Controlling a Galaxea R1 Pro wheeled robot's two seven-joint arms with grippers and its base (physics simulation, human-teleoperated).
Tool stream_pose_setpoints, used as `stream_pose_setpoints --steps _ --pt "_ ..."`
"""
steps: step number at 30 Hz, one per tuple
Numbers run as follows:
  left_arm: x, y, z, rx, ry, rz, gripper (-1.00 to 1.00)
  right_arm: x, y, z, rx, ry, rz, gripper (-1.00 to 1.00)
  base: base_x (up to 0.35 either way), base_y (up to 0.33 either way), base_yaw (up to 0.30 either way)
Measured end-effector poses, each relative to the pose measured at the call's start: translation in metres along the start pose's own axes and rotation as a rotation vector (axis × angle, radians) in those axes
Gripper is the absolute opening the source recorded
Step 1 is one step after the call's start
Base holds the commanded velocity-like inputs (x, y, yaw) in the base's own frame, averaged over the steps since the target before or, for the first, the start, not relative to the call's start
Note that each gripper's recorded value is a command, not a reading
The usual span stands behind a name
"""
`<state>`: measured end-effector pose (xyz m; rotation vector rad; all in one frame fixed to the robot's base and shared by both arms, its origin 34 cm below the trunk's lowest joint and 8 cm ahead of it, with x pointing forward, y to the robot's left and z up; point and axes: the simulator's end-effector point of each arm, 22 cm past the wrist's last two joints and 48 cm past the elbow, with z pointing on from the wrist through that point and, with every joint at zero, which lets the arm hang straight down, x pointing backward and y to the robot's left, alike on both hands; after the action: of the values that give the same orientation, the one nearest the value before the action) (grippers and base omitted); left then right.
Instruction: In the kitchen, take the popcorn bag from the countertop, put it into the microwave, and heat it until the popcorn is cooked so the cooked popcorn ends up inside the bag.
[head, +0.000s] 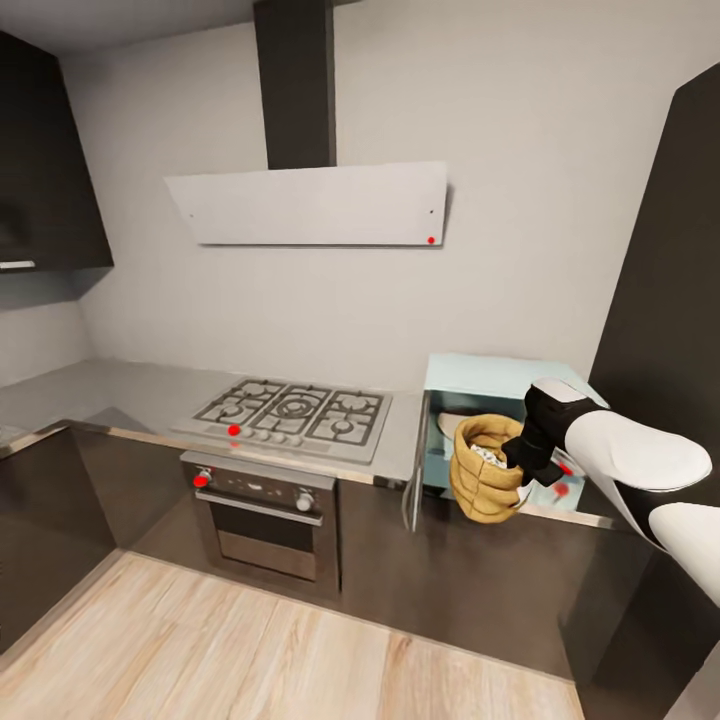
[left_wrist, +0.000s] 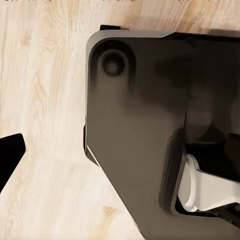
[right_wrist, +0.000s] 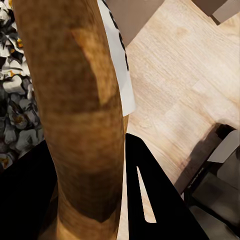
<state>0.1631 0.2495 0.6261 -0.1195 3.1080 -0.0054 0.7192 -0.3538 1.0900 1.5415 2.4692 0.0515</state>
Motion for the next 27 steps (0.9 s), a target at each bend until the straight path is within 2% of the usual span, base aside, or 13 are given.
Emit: stream_pose_setpoints --steps 5,22,27 --pt "0.0000 0.0001 0.0000 0.000 0.000 0.000 1.00 -0.0020 -0.0051 0.0038 0.008 0.000 0.005 -1.00 0.255 0.000 0.001" --pt "0.0000 0.0002 0.0001 0.000 0.001 0.000 1.00 -0.0035 -0.0071 0.0054 0.012 -0.001 0.007 -1.00 0.067 -0.052 0.000" --pt "0.0001 0.0003 0.0000 0.000 0.000 0.000 1.00 -0.0035 -0.0074 0.0048 0.012 -0.002 0.007 -1.00 0.243 -0.080 0.000"
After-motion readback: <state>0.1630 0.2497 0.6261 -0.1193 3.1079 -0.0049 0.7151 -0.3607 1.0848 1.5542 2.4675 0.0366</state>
